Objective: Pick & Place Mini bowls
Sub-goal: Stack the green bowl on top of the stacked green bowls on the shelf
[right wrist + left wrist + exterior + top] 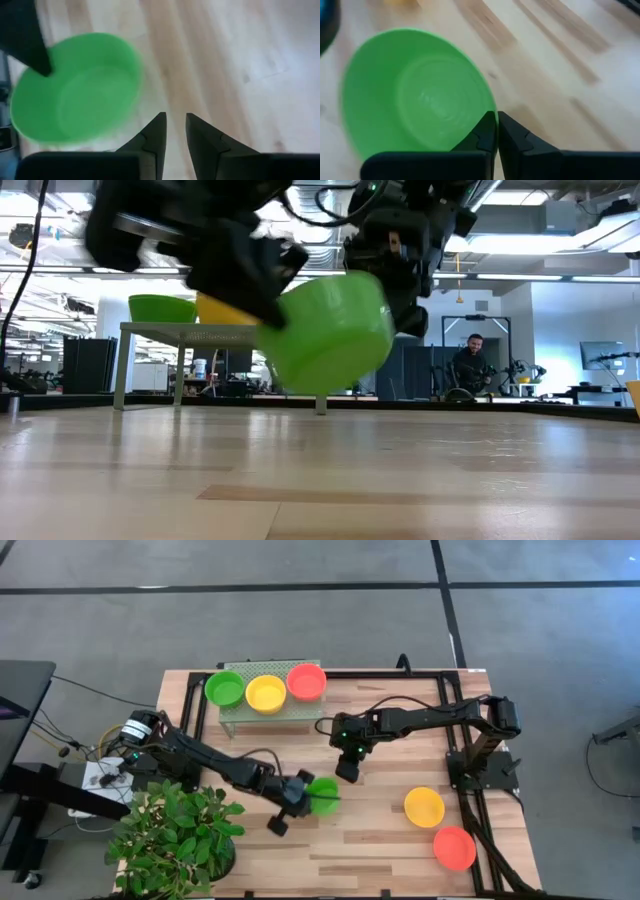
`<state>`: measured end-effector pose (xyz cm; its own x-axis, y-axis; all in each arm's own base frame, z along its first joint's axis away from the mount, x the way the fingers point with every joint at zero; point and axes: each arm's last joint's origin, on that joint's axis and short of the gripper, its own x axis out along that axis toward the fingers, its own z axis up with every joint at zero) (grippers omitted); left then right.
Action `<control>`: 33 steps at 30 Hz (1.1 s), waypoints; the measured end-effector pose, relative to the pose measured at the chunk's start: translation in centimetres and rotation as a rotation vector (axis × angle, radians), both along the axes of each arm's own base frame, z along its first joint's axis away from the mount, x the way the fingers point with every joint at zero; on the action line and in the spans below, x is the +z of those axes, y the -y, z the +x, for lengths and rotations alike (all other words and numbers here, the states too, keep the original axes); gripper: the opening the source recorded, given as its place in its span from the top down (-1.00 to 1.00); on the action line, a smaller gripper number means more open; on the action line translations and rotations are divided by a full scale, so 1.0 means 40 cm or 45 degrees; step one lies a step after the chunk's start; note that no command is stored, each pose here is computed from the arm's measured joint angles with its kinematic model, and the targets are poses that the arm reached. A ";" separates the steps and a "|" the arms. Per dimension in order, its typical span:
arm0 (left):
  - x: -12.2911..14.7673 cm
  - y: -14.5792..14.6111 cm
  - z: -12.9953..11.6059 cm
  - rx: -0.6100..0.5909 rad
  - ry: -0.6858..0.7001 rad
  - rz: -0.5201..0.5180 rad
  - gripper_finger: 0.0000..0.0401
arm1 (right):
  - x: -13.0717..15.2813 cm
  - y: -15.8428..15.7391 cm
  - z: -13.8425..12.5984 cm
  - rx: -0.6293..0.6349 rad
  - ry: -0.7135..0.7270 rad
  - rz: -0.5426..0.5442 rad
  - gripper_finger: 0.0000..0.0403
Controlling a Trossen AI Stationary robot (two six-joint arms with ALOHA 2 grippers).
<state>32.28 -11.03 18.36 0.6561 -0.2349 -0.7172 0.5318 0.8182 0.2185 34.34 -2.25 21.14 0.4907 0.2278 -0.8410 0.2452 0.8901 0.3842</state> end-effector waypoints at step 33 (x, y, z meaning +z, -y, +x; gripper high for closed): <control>0.388 -0.307 -0.453 1.324 0.192 0.254 0.95 | 0.002 -0.067 -0.180 0.029 0.373 -0.482 0.66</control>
